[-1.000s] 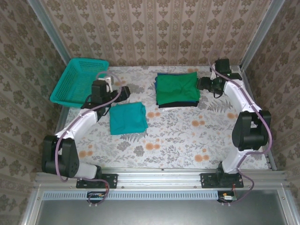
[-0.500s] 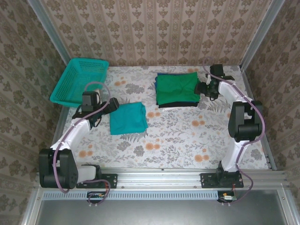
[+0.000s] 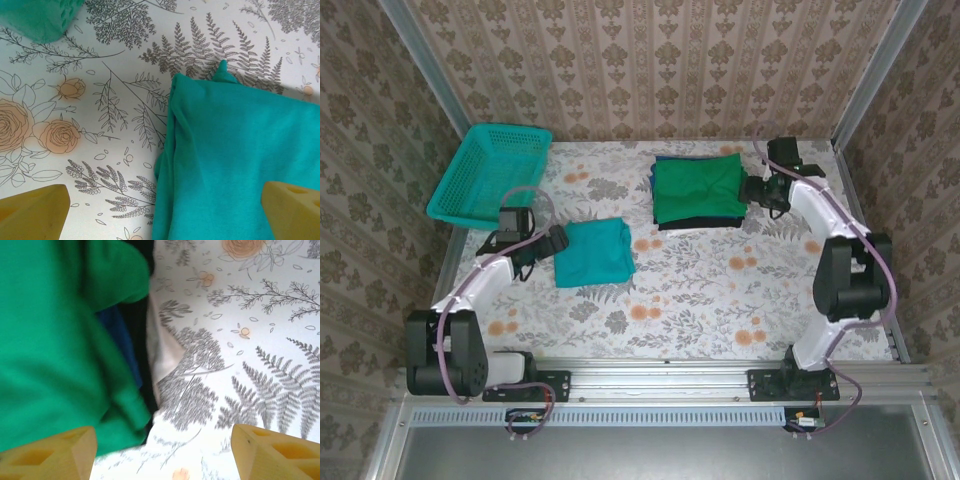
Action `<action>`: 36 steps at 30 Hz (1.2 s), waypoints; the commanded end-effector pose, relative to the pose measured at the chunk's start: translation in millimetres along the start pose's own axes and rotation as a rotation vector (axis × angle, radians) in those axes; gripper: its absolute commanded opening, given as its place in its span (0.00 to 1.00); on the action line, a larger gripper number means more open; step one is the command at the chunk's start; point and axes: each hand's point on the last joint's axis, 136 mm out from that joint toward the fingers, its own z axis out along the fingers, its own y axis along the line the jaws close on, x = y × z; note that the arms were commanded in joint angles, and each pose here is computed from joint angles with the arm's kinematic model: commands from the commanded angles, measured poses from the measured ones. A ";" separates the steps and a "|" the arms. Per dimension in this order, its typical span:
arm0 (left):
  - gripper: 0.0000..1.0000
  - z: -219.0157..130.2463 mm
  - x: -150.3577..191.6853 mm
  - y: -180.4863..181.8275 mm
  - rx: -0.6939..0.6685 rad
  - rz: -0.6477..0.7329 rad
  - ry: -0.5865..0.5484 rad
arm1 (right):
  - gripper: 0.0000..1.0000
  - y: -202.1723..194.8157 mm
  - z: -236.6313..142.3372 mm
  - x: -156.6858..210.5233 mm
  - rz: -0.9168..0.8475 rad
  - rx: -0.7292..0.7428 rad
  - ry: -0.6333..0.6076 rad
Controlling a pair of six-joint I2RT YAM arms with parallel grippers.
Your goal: Fold and stack the t-shirts
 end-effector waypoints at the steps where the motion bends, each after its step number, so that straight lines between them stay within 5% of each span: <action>1: 0.97 13.1 13.9 -1.8 0.024 0.004 0.085 | 0.75 67.4 -61.9 22.1 -0.097 -0.085 -0.160; 8: 0.88 25.8 32.4 -8.1 0.086 -0.023 0.158 | 0.74 255.2 -73.5 141.1 -0.309 -0.533 -0.056; 13: 0.84 28.5 45.0 -12.3 0.127 -0.036 0.188 | 0.74 339.0 -51.0 206.3 -0.437 -0.588 0.066; 18: 0.84 25.8 51.0 -5.3 0.106 -0.034 0.205 | 0.73 333.3 6.1 201.2 -0.414 -0.461 0.098; 28: 0.80 34.1 47.2 -8.2 0.165 -0.070 0.207 | 0.73 327.0 60.9 177.8 -0.320 -0.447 0.154; 36: 0.62 40.6 46.0 -24.5 0.261 -0.100 0.225 | 0.72 328.9 90.4 183.3 -0.314 -0.402 0.199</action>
